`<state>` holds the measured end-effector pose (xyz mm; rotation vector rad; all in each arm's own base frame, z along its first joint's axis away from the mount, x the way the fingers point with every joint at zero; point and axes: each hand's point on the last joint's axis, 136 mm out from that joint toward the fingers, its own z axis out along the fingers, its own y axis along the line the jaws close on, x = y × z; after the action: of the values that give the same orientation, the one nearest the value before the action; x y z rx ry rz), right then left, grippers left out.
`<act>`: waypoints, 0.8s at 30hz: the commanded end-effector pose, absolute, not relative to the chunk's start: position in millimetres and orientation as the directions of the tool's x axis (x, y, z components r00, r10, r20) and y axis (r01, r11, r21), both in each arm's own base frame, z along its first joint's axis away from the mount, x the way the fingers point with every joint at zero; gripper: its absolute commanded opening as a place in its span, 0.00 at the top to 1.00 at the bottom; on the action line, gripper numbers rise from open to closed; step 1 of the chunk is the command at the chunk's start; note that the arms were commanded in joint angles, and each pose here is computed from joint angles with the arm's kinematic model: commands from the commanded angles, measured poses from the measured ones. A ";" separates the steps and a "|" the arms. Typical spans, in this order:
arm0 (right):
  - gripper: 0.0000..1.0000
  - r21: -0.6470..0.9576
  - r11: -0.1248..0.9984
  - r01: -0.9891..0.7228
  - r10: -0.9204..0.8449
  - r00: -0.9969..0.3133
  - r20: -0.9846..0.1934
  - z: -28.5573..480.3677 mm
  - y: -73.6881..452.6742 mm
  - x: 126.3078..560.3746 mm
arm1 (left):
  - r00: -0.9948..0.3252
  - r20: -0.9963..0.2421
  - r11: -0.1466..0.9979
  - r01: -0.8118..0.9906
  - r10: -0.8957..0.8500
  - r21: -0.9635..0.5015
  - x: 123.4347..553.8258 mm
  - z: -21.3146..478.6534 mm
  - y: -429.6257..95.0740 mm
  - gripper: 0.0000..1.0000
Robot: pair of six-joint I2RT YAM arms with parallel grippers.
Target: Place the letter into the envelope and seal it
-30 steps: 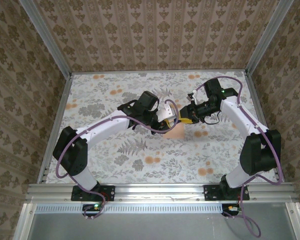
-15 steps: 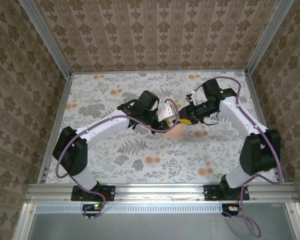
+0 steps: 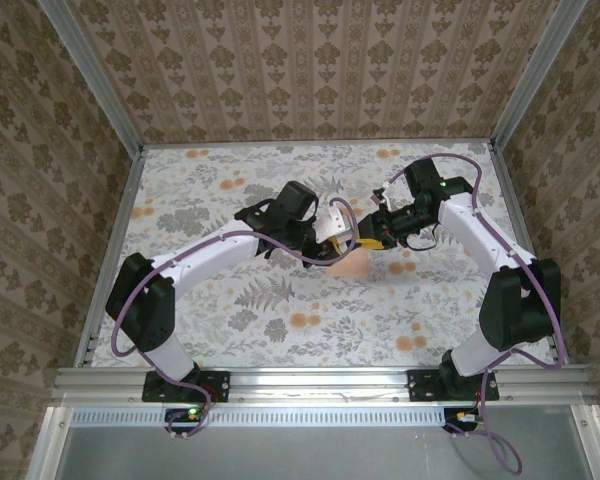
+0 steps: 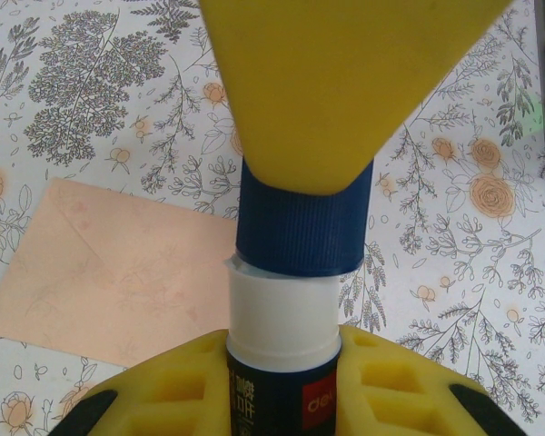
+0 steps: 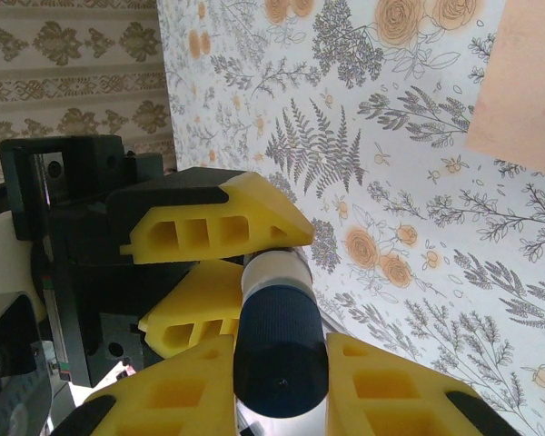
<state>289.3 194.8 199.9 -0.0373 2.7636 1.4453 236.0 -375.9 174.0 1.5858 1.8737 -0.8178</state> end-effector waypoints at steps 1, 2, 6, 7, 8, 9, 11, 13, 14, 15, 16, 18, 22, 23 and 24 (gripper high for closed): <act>0.76 0.837 0.547 -0.012 -0.013 -1.000 -0.006 200.0 199.2 286.5 | -0.138 -0.759 0.104 0.990 0.636 -0.092 238.0 186.6 -382.1 1.00; 0.76 0.837 0.547 -0.012 -0.014 -1.000 -0.005 199.4 199.2 286.4 | -0.138 -0.760 0.104 0.990 0.635 -0.092 238.2 187.2 -382.7 1.00; 0.76 0.847 0.531 -0.009 -0.017 -1.000 0.000 199.3 202.7 286.0 | -0.136 -0.766 0.106 0.990 0.629 -0.089 239.1 189.7 -383.6 1.00; 0.76 0.847 0.532 -0.009 -0.018 -1.000 0.000 199.0 203.1 285.6 | -0.136 -0.766 0.105 0.990 0.628 -0.089 238.9 189.6 -383.8 1.00; 0.76 0.846 0.532 -0.009 -0.019 -1.000 0.001 198.7 203.3 285.4 | -0.135 -0.767 0.106 0.990 0.627 -0.088 239.4 190.1 -383.9 1.00; 0.76 0.846 0.533 -0.008 -0.020 -1.000 0.004 197.8 203.7 285.7 | -0.134 -0.768 0.106 0.991 0.626 -0.087 239.2 190.1 -384.3 1.00; 0.76 0.846 0.534 -0.006 -0.020 -1.000 0.006 196.6 204.0 285.7 | -0.135 -0.772 0.108 0.990 0.622 -0.086 240.0 191.9 -384.8 1.00; 0.76 0.846 0.533 -0.007 -0.019 -1.000 0.004 196.3 204.4 286.4 | -0.134 -0.775 0.104 0.991 0.618 -0.088 239.3 192.7 -386.0 1.00; 0.76 0.844 0.536 -0.008 -0.013 -1.000 -0.002 196.1 204.1 287.9 | -0.135 -0.777 0.105 0.990 0.615 -0.089 239.5 193.8 -386.0 1.00; 0.76 0.844 0.536 -0.008 -0.007 -1.000 -0.005 196.2 203.7 289.0 | -0.136 -0.780 0.104 0.990 0.611 -0.092 239.1 194.8 -386.9 1.00; 0.76 0.844 0.537 -0.009 -0.005 -1.000 -0.007 195.9 204.0 289.6 | -0.137 -0.780 0.100 0.990 0.610 -0.096 237.9 194.5 -387.5 1.00; 0.76 0.846 0.533 -0.009 -0.002 -1.000 -0.010 196.2 204.7 291.4 | -0.139 -0.781 0.099 0.990 0.609 -0.099 237.0 194.5 -388.2 1.00; 0.76 0.853 0.523 -0.007 -0.013 -1.000 0.000 195.6 207.9 290.7 | -0.139 -0.784 0.097 0.990 0.605 -0.101 235.8 194.0 -390.3 1.00; 0.76 0.852 0.523 -0.006 -0.016 -1.000 0.003 195.0 208.3 289.9 | -0.135 -0.788 0.095 0.991 0.601 -0.097 236.0 195.4 -391.2 1.00; 0.76 0.852 0.523 -0.007 -0.018 -1.000 0.003 194.7 208.5 290.2 | -0.134 -0.788 0.093 0.991 0.600 -0.097 235.6 195.5 -392.0 1.00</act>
<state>294.0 201.7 197.8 -0.0218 2.7367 1.4845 237.6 -377.5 178.1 1.5689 1.8778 -0.8242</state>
